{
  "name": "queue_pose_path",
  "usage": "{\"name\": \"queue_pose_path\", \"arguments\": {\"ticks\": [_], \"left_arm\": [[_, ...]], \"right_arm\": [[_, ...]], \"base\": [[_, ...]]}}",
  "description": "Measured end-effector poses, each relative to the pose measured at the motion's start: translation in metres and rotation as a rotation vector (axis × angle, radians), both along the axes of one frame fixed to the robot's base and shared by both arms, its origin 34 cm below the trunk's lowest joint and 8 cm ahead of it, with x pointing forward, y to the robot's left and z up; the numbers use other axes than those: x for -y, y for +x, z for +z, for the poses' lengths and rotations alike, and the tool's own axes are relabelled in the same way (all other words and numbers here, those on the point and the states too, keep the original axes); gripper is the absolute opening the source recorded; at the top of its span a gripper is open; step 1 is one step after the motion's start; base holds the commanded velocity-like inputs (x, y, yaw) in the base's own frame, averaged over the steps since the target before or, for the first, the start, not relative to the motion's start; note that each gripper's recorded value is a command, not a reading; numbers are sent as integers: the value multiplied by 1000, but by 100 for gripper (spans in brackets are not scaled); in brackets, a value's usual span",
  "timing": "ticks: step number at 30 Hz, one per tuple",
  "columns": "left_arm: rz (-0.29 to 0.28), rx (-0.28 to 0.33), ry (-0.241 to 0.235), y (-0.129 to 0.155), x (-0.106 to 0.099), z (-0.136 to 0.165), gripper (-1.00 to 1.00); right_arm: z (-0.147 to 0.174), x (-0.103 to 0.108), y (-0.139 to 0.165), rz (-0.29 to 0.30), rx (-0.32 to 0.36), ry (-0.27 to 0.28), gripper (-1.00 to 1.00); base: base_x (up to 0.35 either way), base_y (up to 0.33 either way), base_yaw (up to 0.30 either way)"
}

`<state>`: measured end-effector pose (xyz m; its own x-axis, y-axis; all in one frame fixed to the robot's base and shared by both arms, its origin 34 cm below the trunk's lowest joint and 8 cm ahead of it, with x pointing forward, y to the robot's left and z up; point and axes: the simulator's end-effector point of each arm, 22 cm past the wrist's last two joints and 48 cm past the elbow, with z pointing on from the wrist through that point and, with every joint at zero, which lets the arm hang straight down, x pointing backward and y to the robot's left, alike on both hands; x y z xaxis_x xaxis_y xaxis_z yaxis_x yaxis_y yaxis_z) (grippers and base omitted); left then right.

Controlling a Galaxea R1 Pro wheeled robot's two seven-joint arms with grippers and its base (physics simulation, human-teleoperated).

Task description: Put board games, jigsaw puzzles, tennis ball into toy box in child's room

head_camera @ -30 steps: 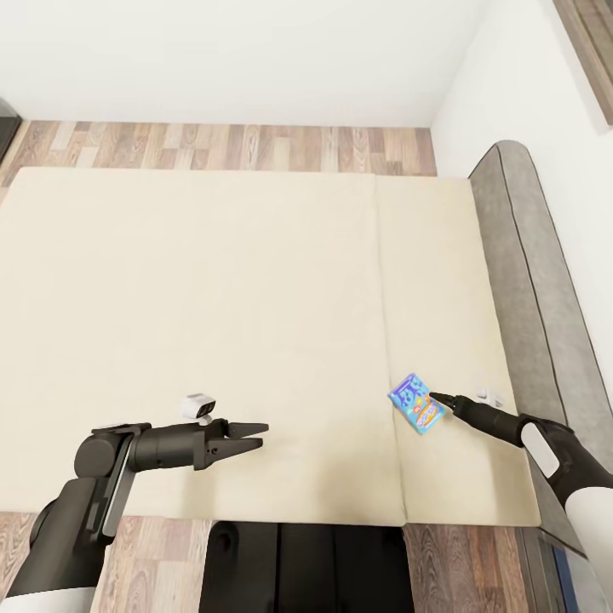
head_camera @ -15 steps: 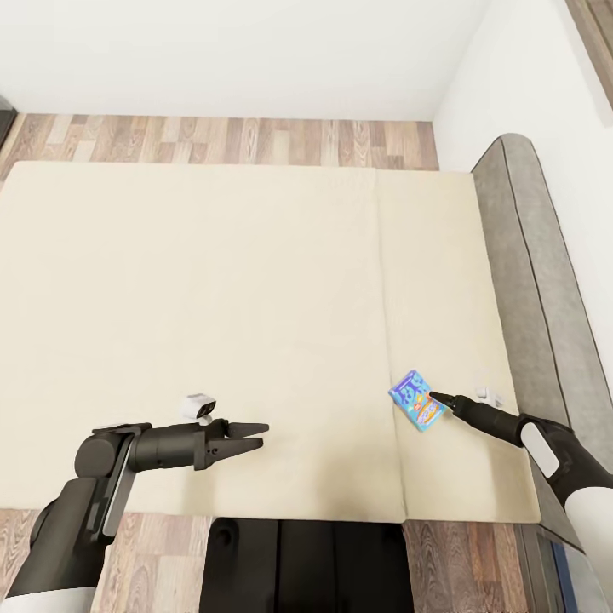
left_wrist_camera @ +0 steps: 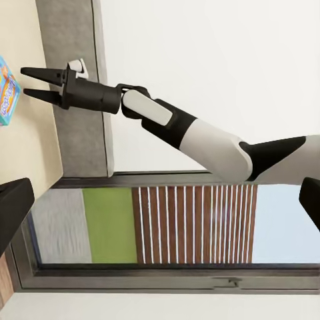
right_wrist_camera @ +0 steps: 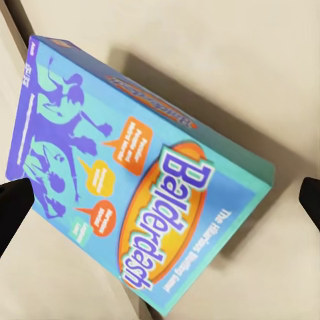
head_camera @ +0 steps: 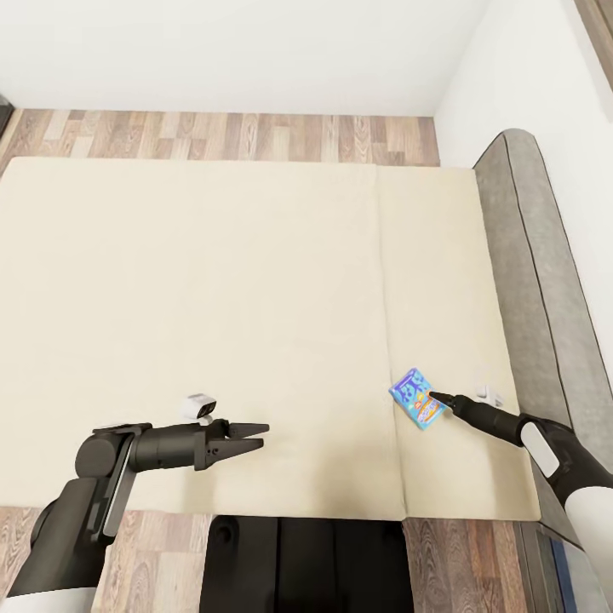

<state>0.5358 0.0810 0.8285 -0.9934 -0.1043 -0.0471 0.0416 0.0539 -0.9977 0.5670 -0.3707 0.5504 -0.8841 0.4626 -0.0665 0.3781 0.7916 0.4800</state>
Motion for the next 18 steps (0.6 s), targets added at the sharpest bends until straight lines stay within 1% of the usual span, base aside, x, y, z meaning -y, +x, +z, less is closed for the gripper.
{"name": "queue_pose_path", "arguments": {"ticks": [9,15,18], "left_arm": [[0,0,0,0,0,0,100],[-1,0,0,0,0,0,100],[-1,-1,0,0,0,0,100]], "right_arm": [[0,0,1,1,2,0,100],[0,0,1,2,4,-1,100],[0,-1,1,3,4,0,100]], "base": [[0,7,0],[0,120,0],[0,53,0]]}}
